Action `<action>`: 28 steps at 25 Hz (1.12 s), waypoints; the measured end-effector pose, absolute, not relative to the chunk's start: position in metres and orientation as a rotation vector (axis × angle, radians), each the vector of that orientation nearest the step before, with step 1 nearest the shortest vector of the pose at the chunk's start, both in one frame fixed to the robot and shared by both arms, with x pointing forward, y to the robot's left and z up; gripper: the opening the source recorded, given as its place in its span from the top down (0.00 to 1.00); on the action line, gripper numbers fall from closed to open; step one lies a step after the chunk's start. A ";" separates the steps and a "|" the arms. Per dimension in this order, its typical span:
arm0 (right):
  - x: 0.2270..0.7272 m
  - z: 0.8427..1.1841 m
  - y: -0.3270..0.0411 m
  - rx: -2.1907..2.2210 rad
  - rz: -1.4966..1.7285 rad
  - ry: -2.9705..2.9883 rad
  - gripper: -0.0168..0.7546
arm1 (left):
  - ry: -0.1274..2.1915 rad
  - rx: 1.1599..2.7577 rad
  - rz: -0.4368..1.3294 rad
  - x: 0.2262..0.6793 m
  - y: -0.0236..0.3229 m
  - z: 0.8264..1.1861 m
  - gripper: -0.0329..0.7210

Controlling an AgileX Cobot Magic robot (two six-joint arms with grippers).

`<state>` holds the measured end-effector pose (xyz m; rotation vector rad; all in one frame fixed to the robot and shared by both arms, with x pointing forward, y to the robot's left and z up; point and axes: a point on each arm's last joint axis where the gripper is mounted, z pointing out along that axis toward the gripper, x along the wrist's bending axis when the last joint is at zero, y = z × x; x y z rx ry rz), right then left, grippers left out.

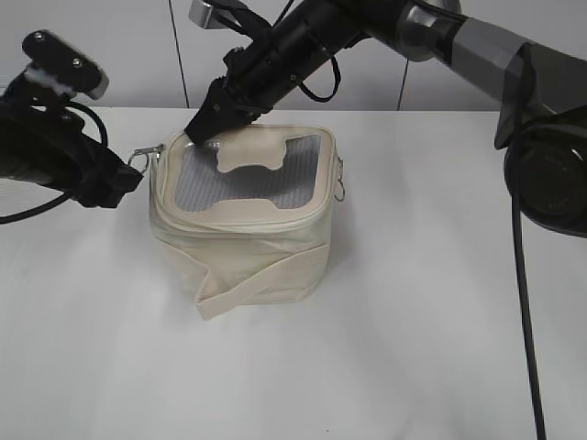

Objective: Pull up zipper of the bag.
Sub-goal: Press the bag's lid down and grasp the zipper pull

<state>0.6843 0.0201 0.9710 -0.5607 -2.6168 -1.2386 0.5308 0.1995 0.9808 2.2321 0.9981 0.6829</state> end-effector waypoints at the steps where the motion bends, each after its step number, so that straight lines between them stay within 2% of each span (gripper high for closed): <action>1: 0.684 0.971 0.020 -0.562 -1.238 -2.616 0.86 | 0.998 2.238 0.676 0.533 0.198 0.979 0.34; 12: 0.684 0.971 0.020 -0.564 -1.237 -2.615 0.86 | 0.994 2.250 0.669 0.548 0.192 0.973 0.34; 15: 0.684 0.971 0.020 -0.565 -1.237 -2.614 0.86 | 0.997 2.254 0.663 0.554 0.190 0.969 0.38; 17: 0.684 0.971 0.020 -0.565 -1.237 -2.614 0.86 | 0.995 2.273 0.628 0.557 0.187 0.964 0.48; 20: 0.684 0.971 0.020 -0.571 -1.236 -2.612 0.86 | 0.988 2.290 0.585 0.559 0.184 0.962 0.80; 22: 0.684 0.971 0.020 -0.576 -1.234 -2.609 0.86 | 0.981 2.292 0.580 0.559 0.184 0.963 0.93; 24: 0.684 0.971 0.020 -0.583 -1.232 -2.607 0.86 | 0.967 2.297 0.573 0.557 0.184 0.966 0.96; 28: 0.684 0.971 0.020 -0.617 -1.220 -2.594 0.86 | 0.930 2.304 0.507 0.548 0.182 0.978 0.97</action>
